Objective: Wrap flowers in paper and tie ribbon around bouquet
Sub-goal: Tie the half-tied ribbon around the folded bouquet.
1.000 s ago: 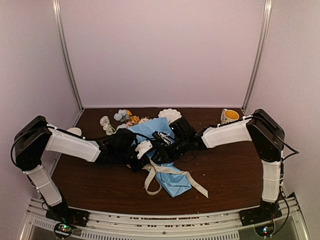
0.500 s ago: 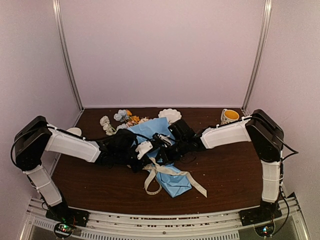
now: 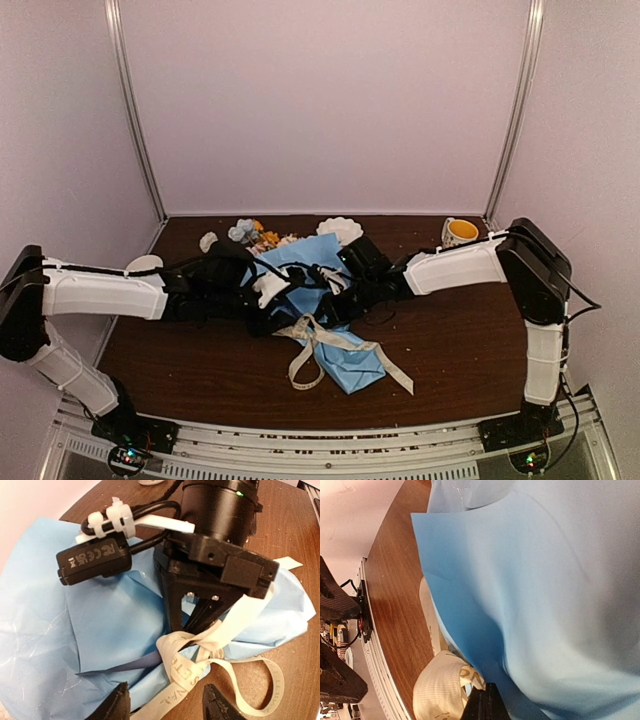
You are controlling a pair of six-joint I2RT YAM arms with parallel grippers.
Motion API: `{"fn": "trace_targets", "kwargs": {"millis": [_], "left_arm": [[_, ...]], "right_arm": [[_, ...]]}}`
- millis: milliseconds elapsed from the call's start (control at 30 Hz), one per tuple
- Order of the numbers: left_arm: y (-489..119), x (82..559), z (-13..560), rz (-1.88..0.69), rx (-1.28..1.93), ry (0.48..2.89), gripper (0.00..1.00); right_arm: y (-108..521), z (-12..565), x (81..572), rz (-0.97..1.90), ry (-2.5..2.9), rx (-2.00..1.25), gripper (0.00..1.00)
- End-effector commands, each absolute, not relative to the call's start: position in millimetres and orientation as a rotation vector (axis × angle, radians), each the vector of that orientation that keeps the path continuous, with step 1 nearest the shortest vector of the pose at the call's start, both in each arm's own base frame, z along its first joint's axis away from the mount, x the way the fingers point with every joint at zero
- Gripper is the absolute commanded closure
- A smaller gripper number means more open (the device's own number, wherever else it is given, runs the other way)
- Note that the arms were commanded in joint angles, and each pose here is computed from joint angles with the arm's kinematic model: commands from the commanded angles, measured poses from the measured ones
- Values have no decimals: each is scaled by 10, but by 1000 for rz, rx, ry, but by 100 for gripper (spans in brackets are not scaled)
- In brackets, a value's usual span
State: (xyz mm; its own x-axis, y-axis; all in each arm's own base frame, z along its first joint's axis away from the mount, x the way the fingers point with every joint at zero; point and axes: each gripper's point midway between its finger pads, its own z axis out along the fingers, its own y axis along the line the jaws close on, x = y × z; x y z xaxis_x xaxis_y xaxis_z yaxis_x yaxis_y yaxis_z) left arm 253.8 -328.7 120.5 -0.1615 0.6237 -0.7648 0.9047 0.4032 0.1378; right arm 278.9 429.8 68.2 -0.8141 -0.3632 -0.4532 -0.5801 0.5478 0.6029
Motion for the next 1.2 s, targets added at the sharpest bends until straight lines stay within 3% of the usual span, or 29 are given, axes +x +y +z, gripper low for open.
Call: {"fn": "trace_targets", "kwargs": {"millis": [0,300,667,833,933,1100,1167], "left_arm": [[-3033,2418,972,-366,1398,1979,45],[-2639,2910,827,94,1273,2071,39],[-2717,2784,374,15,1288,2321,45],[-2721,2665,274,-49,1263,2411,65],[-2677,2620,337,-82,1183,2427,72],[-2678,2476,282,-196,1073,2491,100],[-2676,2425,229,-232,1037,2519,100]], "right_arm": [[4287,902,2822,1113,2451,-803,100],[4317,1018,2784,1153,2412,-839,100],[4335,1079,2749,1192,2377,-863,100],[4310,1109,2762,1176,2368,-848,100],[4275,1152,2796,1159,2355,-816,100],[4154,1188,2836,1112,2351,-756,100],[4098,1194,2833,1099,2353,-740,100]]}}
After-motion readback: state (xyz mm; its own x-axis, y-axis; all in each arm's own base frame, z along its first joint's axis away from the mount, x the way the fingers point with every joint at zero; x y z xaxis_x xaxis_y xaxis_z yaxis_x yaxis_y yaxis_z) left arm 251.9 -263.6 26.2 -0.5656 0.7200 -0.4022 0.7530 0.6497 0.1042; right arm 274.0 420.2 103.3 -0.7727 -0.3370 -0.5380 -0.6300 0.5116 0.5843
